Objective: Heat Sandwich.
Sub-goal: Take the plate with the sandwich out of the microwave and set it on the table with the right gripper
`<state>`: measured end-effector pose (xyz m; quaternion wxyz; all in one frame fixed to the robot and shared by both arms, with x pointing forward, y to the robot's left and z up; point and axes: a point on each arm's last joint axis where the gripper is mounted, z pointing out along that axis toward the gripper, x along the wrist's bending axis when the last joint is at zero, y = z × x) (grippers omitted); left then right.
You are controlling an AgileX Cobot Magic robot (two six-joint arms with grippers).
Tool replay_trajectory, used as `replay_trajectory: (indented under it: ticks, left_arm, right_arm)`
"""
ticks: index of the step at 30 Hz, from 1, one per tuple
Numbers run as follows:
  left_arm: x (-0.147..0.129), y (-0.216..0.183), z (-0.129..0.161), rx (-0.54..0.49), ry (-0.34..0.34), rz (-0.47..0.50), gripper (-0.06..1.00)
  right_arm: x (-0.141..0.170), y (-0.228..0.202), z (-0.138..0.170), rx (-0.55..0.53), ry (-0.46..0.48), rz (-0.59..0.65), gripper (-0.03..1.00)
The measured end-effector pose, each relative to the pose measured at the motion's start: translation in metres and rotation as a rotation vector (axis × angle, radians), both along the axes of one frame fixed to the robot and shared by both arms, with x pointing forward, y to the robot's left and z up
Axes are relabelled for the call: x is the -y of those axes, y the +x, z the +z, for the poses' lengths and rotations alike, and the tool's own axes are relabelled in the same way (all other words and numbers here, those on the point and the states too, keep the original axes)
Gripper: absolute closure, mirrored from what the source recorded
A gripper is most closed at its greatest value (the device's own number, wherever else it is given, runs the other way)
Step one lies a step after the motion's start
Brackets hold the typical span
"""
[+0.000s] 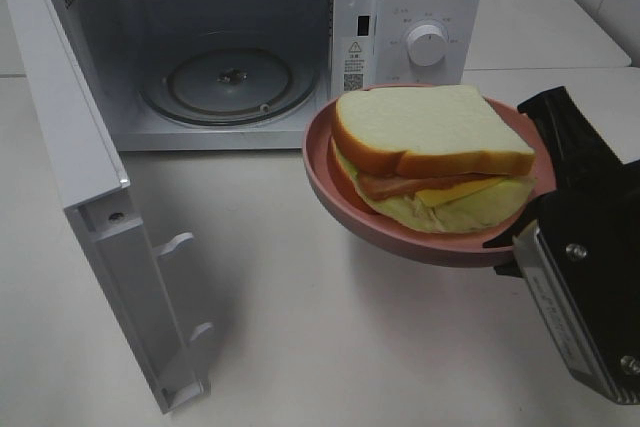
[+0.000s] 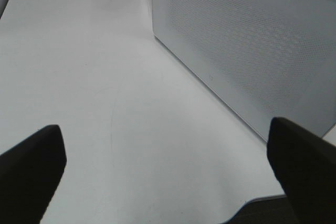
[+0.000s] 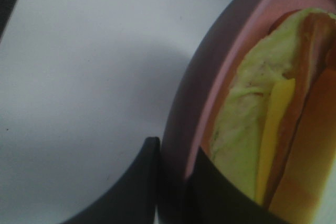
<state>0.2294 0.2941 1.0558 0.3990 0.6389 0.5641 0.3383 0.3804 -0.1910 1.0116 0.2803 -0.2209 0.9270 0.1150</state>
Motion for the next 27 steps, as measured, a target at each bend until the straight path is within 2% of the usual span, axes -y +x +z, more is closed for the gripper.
replay_trajectory:
  ticks: [7, 11, 27]
  left_arm:
    - [0.000, 0.000, 0.000, 0.000, 0.000, 0.000, -0.05]
    - [0.000, 0.000, 0.000, 0.000, 0.000, 0.000, -0.05]
    - [0.000, 0.000, 0.000, 0.000, 0.000, 0.000, -0.05]
  right_arm:
    - [0.009, -0.002, 0.003, -0.004, -0.015, -0.098, 0.86]
    - [0.017, -0.002, 0.002, -0.023, -0.044, -0.216, 0.86]
    - [0.034, 0.001, 0.001, -0.032, -0.072, -0.526, 0.86]
